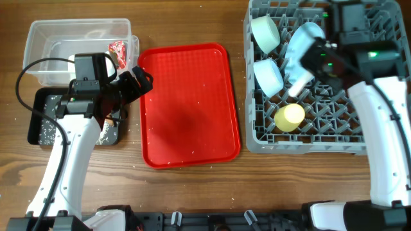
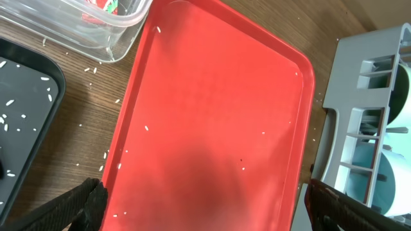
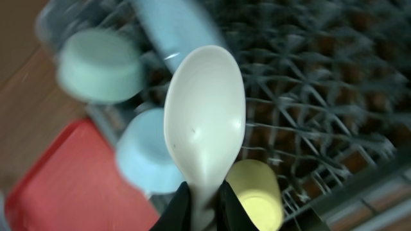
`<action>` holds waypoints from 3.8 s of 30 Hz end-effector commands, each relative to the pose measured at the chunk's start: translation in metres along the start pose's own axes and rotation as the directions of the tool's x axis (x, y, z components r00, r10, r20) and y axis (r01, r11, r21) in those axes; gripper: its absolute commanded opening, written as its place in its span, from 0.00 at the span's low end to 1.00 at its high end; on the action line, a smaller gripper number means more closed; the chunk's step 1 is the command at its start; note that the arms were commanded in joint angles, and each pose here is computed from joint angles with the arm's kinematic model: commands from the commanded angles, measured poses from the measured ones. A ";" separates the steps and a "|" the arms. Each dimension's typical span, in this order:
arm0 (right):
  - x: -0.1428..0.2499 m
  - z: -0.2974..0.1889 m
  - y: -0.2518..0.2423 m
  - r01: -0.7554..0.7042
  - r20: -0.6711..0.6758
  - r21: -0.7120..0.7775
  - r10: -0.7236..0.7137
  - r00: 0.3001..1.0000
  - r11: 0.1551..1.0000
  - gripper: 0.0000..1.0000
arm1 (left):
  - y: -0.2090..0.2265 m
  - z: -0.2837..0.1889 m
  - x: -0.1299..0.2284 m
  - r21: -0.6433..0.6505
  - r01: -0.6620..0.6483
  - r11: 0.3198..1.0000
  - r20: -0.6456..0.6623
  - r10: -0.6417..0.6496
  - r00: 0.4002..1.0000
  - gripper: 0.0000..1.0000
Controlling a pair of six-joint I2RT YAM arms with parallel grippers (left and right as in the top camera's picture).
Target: Sort waste into correct bins and load items into the dishwasher rack
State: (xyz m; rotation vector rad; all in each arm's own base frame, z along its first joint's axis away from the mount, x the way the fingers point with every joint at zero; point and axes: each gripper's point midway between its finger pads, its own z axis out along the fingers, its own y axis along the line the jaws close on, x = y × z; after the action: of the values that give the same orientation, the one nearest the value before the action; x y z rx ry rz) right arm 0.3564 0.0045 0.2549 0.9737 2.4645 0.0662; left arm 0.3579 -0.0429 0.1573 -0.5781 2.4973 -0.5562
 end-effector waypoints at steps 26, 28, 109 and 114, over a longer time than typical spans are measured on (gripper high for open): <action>-0.003 0.116 -0.099 -0.355 0.072 0.166 0.348 0.935 0.920 1.00 | -0.006 -0.006 -0.006 0.009 -0.026 1.000 0.024 0.026 0.999 1.00; -0.003 0.110 -0.096 -0.271 0.051 0.147 0.267 0.962 0.951 1.00 | -0.006 -0.006 -0.006 0.009 -0.026 1.000 0.024 0.026 0.999 1.00; 0.111 0.014 -0.076 0.707 0.875 -0.241 -0.166 0.454 0.665 1.00 | -0.005 -0.006 -0.004 0.006 -0.024 1.000 0.018 0.024 1.000 1.00; 0.111 0.014 -0.076 0.707 0.875 -0.242 -0.166 0.455 0.665 1.00 | -0.005 -0.006 -0.004 0.005 -0.024 1.000 0.018 0.024 1.000 1.00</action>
State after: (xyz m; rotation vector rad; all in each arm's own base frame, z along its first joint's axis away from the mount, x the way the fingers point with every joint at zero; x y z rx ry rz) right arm 0.2458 0.0181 0.1759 -0.0576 1.5701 0.1545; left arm 0.3564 -0.0424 0.1561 -0.5827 2.5045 -0.5512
